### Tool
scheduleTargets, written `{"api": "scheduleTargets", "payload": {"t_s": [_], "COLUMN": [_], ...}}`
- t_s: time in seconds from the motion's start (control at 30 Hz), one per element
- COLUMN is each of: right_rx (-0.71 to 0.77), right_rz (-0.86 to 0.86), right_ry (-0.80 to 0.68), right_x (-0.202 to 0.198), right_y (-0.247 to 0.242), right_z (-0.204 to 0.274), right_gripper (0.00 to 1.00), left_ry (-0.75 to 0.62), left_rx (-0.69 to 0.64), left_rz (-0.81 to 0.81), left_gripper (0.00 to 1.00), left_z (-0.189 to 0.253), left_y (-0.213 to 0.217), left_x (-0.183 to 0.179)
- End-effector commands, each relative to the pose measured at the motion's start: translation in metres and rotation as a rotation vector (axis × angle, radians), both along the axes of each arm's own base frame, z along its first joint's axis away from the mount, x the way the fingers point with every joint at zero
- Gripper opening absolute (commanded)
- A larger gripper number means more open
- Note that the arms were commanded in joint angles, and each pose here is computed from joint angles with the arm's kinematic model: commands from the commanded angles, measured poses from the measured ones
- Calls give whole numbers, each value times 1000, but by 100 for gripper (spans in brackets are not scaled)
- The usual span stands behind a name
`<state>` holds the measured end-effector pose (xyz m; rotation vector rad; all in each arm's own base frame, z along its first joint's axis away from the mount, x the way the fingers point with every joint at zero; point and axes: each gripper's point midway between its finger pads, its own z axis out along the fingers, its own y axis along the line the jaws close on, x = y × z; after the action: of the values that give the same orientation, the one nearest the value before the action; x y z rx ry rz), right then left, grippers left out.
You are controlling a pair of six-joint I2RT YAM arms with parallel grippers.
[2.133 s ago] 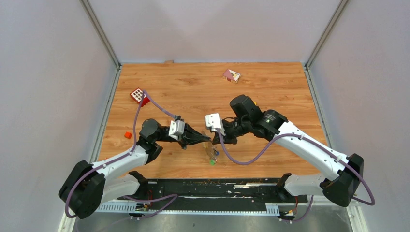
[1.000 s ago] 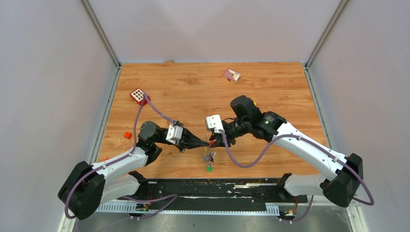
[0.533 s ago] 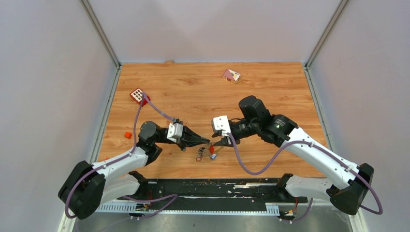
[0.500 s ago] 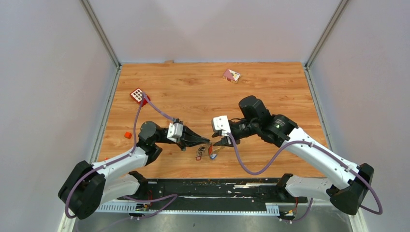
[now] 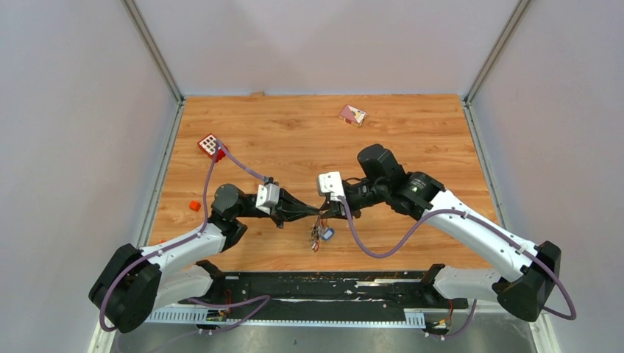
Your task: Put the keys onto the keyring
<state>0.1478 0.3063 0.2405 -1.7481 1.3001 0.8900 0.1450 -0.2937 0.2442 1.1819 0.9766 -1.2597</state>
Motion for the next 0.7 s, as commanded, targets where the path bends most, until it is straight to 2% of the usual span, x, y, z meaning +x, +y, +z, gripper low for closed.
{"api": "scheduleTargets", "payload": {"t_s": [0.0,0.17,0.4,0.53,0.67], "right_rx": [23,15,6,9,14], "right_rz": [-23,-51,-59,-57,-59], "right_ry": [-2,-11,-12,-12,-17], "right_x": [7,12,13,13,13], "right_y": [7,7,5,6,6], "right_z": [4,0,-5,-4,-1], "right_gripper": [20,13,17,16,5], "left_ry": [-49,-49,-52,-50,-50], "left_rx": [-56,-59,-66,-64,-60], "left_rz": [30,30,33,31,32], "left_gripper": [0,0,0,0,0], "left_z": [23,24,25,24,23], "left_y": [-1,-1,1,1,1], "left_x": [6,6,6,6,6]}}
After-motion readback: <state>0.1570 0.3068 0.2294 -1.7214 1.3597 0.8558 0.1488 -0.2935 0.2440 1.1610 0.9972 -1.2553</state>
